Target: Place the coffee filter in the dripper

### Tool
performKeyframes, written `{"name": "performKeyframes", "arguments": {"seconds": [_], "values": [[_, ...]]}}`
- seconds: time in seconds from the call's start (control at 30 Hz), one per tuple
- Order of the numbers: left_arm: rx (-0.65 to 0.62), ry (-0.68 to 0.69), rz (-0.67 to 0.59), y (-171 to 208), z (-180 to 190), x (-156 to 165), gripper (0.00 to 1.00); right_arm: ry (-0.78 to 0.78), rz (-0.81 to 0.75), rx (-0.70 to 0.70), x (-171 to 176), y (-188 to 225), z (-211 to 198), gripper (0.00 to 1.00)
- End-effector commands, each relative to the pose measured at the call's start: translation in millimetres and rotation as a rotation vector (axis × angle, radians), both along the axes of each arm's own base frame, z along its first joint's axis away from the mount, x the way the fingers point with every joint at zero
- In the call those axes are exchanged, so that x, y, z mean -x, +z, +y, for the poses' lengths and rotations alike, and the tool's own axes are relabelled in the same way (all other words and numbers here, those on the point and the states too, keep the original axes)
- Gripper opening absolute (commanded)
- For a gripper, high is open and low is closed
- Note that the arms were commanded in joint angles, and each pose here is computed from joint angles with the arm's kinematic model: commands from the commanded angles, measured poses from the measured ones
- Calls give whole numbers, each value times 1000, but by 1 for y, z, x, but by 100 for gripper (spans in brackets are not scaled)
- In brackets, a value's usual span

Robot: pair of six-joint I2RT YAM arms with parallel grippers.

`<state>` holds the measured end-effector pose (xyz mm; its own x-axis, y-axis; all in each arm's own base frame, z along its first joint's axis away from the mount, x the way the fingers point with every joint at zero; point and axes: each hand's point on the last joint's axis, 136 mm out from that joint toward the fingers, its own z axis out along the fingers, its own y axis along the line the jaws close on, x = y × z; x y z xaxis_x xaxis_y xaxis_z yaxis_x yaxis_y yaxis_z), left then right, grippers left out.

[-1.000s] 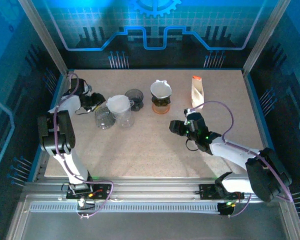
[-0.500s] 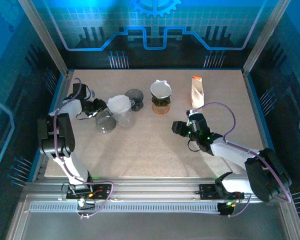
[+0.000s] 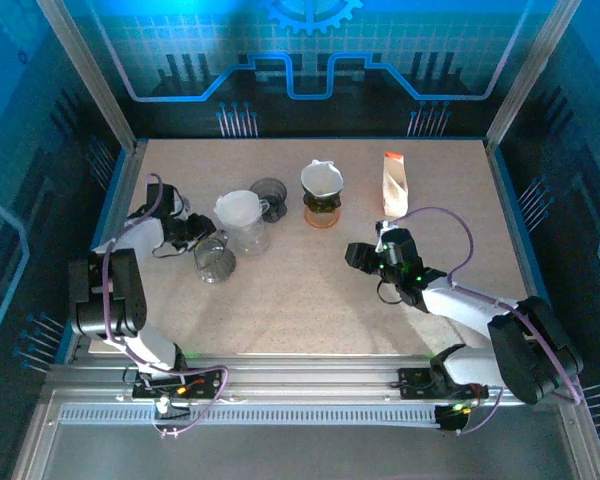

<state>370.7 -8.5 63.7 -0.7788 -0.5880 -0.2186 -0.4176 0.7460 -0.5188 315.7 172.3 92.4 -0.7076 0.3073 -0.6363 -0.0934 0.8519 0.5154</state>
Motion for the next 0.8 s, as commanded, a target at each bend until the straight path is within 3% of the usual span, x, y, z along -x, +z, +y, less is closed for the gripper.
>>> {"name": "performKeyframes", "arguments": {"seconds": [0.0,0.3,0.77], "values": [[3,51,48,-9,-4,19,39,-11,-16,-28,-4,1,-2,58],[-29,96,6,12,-12,48,39,-12,-13,-36,0,0,-5,58],[13,107,-20,13,-46,98,41,-5,33,-27,6,-9,-4,59]]}}
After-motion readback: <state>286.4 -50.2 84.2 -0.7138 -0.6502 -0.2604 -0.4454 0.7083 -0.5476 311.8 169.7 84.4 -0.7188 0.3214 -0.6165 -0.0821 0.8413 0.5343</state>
